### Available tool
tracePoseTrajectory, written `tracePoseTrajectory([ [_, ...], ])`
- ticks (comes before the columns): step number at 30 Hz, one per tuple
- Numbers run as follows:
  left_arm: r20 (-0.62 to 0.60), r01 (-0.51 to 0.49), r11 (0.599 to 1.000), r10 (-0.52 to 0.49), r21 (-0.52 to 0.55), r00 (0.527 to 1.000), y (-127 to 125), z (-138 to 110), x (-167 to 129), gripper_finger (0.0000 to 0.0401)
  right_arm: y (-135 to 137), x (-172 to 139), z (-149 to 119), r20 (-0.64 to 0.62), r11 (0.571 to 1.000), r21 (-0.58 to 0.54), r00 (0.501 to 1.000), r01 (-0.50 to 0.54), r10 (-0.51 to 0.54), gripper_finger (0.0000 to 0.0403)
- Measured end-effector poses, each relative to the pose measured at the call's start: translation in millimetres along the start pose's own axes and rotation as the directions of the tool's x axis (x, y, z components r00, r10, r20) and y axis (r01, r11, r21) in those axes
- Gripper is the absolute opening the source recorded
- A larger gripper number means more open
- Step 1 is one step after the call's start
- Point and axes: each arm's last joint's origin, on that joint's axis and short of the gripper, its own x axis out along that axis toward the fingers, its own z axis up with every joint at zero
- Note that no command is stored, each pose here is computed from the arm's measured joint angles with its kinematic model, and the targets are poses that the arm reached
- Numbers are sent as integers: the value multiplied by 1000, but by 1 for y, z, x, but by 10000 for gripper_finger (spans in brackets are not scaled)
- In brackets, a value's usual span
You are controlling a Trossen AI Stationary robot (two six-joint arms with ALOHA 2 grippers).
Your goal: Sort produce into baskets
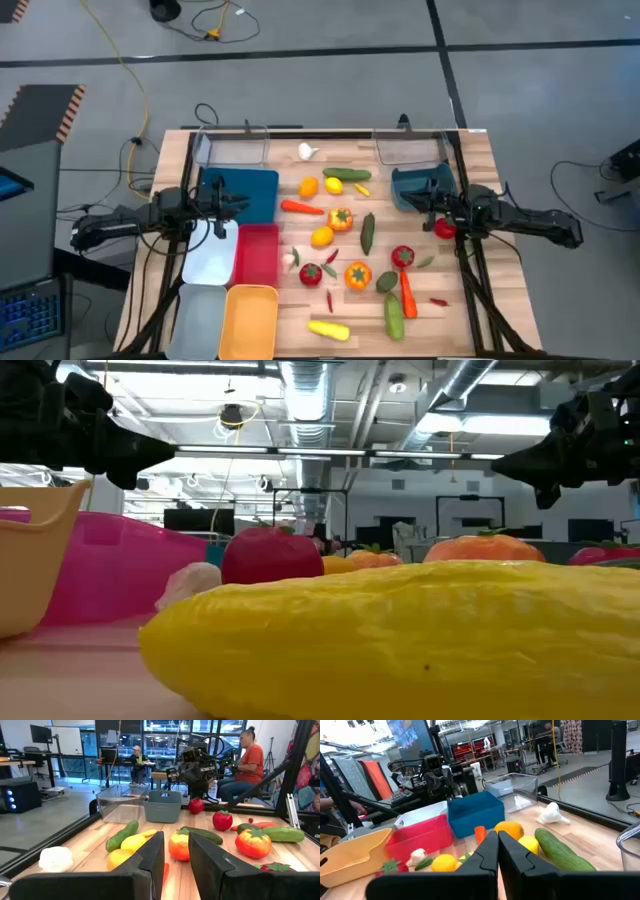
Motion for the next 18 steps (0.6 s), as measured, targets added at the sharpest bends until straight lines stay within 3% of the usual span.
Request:
tracePoseTrajectory([
  [18, -9, 0, 1000, 0, 1, 1000, 0, -1, 0, 76, 0, 0, 0, 0, 1000, 0, 1000, 1, -1, 36],
])
